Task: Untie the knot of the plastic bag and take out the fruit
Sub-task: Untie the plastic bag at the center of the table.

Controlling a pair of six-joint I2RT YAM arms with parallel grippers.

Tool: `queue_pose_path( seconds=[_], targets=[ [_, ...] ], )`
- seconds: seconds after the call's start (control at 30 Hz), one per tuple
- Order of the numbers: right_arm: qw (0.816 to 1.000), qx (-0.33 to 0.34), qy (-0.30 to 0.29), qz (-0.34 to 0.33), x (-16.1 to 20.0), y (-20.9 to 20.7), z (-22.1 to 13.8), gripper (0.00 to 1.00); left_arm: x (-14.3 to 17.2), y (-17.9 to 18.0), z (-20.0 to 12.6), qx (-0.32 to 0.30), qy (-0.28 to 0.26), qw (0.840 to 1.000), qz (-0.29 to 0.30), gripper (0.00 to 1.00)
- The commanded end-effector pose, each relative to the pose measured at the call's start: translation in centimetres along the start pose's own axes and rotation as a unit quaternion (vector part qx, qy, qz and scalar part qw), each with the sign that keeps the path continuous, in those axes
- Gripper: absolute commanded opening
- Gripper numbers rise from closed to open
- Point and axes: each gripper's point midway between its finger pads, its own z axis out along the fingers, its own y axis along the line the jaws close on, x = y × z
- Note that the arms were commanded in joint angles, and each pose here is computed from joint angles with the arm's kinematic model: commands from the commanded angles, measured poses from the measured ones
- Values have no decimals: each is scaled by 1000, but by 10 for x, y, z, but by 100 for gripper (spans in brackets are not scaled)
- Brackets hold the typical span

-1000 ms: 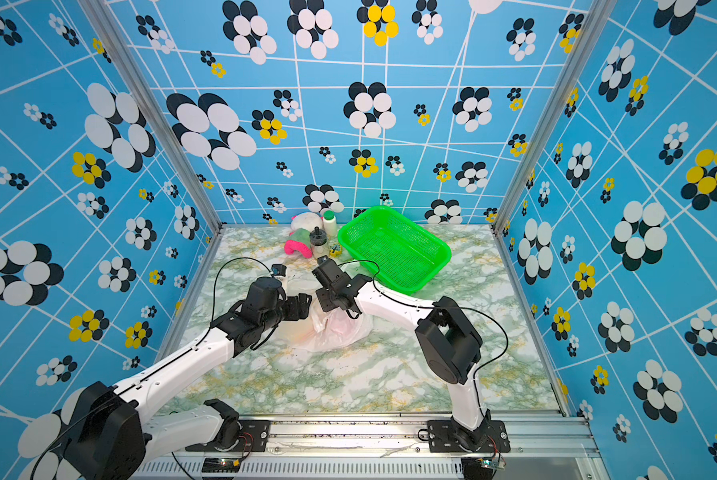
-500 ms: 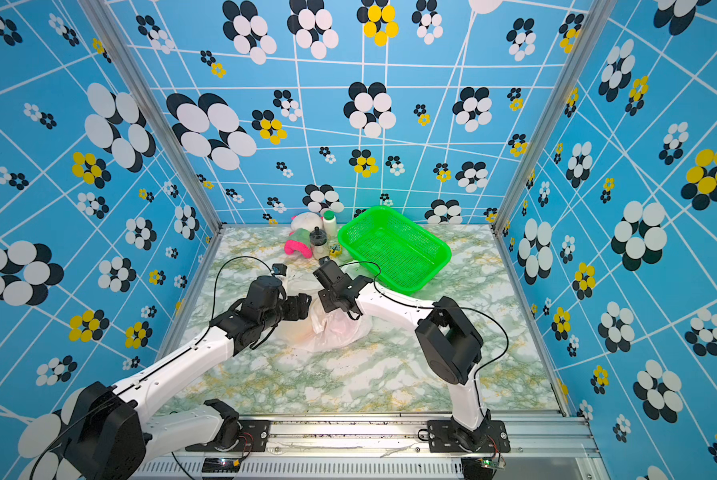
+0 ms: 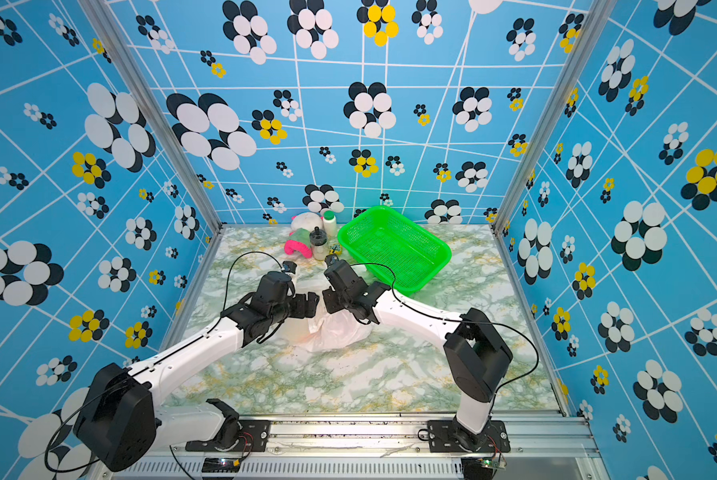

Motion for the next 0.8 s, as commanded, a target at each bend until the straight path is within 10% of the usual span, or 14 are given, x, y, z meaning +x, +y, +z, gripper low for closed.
queue_pose_path(
  seconds=[0.0,0.23,0.5,0.77],
  targets=[
    [1000,-12,-10,8,-4,3,-4,3,-16,-8,-2,5,-15,1000,11,95],
    [1000,-17,-14,7,-4,3,-6,5,-17,-14,17,9,1,1000,16,81],
    [1000,7,-9,4,6,-7,-6,12,-14,-7,30,-15,10,1000,9,4],
    [999,35,-8,8,27,-28,-13,21,-12,8,20,-37,-3,999,-11,0]
  ],
)
